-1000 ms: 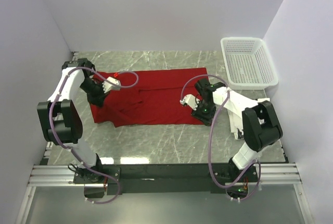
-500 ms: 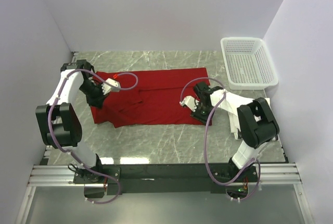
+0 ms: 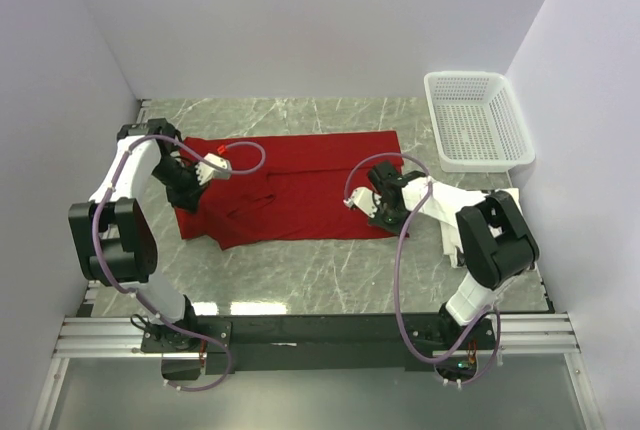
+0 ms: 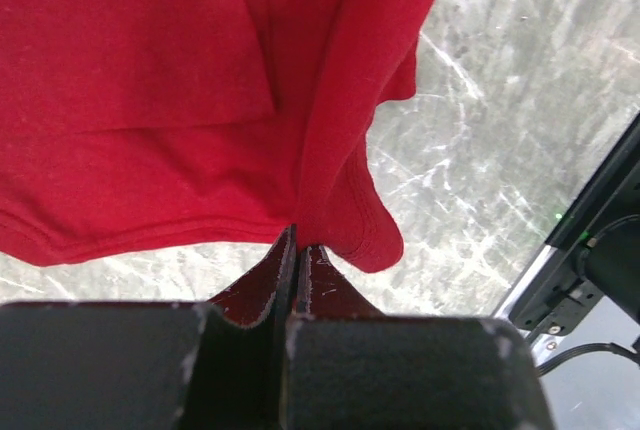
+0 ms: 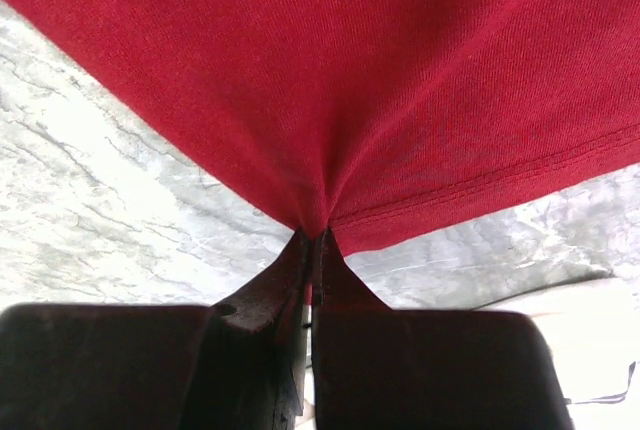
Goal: Fold and stack the t-shirts
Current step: Fold the tshirt
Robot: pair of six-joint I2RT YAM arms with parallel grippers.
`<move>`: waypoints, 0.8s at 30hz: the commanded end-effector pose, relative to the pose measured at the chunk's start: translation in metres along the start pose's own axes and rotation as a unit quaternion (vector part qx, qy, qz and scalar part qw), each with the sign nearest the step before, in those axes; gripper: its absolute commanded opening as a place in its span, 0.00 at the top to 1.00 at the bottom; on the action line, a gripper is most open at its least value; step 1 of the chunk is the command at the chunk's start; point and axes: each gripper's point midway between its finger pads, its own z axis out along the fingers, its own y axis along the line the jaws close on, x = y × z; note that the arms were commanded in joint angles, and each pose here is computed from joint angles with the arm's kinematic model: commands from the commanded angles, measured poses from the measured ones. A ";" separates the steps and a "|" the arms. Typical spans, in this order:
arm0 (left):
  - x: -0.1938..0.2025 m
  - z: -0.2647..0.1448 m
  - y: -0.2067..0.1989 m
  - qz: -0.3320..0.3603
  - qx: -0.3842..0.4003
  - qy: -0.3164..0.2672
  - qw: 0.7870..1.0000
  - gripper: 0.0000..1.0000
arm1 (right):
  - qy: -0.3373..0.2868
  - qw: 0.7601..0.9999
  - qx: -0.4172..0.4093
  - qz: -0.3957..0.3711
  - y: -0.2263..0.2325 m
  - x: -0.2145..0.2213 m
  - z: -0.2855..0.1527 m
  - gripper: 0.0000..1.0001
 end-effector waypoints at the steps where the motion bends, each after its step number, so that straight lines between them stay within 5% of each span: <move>1: -0.011 -0.018 -0.021 0.003 -0.002 -0.030 1.000 1.00 | -0.004 1.000 -0.012 0.001 0.007 0.007 -0.012 1.00; 8: -0.019 -0.043 -0.006 -0.030 -0.039 -0.056 0.997 1.00 | -0.028 0.999 -0.024 -0.001 -0.010 0.011 -0.057 1.00; 24: -0.058 -0.052 0.121 -0.061 -0.088 -0.077 0.991 1.00 | -0.004 0.998 -0.056 0.006 -0.109 -0.018 -0.064 1.00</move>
